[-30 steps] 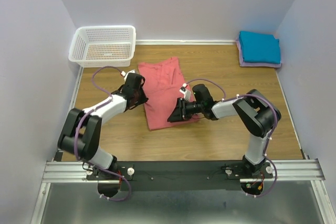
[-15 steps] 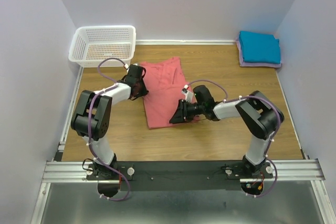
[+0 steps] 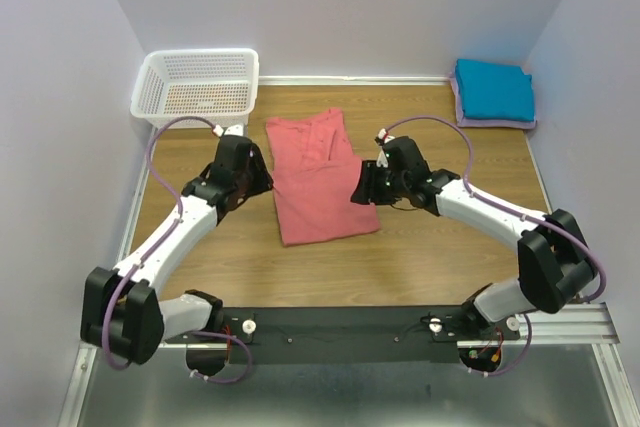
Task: Fold and stack the t-shirts
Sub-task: Fold the tshirt
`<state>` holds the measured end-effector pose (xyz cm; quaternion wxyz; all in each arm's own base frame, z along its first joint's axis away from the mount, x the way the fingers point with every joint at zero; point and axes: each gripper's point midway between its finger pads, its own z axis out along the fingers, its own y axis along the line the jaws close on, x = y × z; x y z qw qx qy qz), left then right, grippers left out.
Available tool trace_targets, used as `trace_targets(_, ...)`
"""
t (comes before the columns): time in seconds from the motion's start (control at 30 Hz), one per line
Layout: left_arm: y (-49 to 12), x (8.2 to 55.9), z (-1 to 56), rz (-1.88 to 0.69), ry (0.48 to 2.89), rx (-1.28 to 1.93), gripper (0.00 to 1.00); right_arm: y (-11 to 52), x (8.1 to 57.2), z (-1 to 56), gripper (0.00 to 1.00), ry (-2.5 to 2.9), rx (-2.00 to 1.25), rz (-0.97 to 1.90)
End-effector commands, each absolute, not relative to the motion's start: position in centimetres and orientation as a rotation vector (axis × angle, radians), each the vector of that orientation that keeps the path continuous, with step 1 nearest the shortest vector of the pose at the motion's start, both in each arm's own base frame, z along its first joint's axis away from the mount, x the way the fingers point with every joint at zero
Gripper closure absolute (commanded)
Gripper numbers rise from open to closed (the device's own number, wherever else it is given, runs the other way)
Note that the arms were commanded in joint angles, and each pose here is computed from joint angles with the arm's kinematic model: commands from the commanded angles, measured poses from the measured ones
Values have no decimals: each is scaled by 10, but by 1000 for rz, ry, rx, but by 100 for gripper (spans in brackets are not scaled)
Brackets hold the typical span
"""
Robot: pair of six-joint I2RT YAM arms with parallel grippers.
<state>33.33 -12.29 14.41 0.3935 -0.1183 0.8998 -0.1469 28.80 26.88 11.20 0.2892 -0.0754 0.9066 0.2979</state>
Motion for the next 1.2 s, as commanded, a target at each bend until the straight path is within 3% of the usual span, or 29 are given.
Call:
trace_targets(0.0,-116,269,111,-299,2443,-313,46,201,269,65,44,2642,-100,332)
trace_targets(0.3,-129,222,99,-335,2503,-337,45,190,254,38,44,2747,-52,244)
trace_targets(0.87,-131,214,79,-260,2548,-332,46,208,249,12,46,2826,-86,200)
trace_targets(1.17,-137,205,70,-241,2596,-309,46,202,221,-11,58,2929,-86,113)
